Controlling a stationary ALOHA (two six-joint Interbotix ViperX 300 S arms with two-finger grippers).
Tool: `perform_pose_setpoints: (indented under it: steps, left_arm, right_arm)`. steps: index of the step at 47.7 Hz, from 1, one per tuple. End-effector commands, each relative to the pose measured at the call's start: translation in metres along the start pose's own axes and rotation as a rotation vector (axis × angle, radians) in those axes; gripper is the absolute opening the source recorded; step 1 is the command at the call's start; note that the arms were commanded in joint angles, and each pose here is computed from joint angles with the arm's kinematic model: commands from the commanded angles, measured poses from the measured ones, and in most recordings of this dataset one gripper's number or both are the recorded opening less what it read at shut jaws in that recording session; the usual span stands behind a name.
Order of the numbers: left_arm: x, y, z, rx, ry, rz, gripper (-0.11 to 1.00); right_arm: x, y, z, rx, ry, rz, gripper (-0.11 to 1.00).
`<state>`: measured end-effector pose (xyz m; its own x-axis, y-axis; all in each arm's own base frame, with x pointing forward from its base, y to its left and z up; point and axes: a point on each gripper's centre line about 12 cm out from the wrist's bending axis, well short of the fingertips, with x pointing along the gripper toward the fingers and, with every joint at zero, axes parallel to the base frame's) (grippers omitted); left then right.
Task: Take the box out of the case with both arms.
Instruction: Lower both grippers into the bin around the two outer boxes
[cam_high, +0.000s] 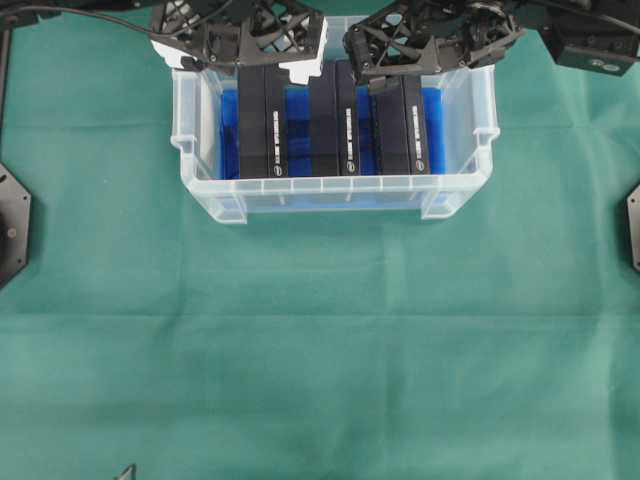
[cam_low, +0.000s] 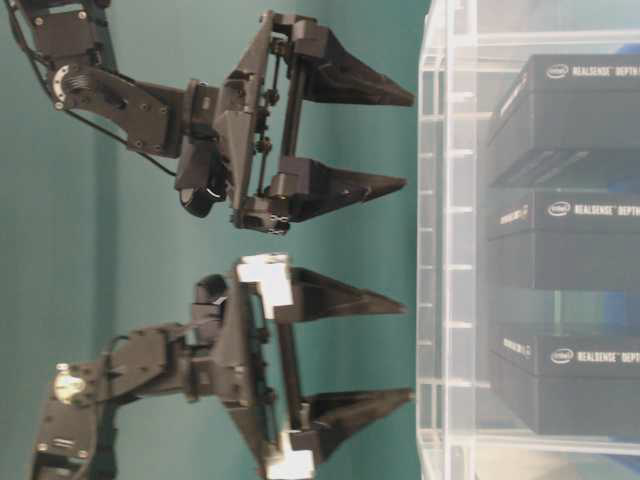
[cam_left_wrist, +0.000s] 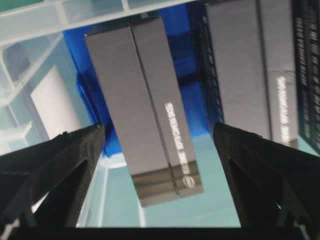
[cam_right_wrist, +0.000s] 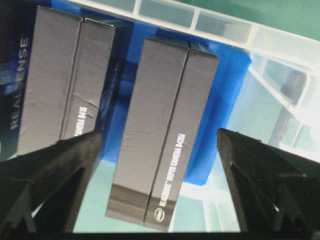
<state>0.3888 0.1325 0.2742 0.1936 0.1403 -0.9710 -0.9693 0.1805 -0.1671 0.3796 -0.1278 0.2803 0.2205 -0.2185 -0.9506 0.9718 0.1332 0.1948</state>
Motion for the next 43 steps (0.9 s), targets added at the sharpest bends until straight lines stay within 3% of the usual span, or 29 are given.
perform_pose_setpoints:
  steps: [1,23,43]
  left_arm:
    - [-0.004,0.0,0.0,0.001,-0.018,-0.027,0.86]
    - [0.029,0.001,-0.005,0.01,0.005,0.011,0.86]
    - [0.048,0.011,-0.012,0.015,0.035,0.068,0.86]
  right_arm:
    - [-0.001,0.001,-0.002,-0.006,-0.007,0.028,0.94]
    - [0.038,-0.001,-0.012,-0.024,0.01,0.01,0.94]
    - [0.05,-0.003,-0.016,-0.032,0.013,0.011,0.94]
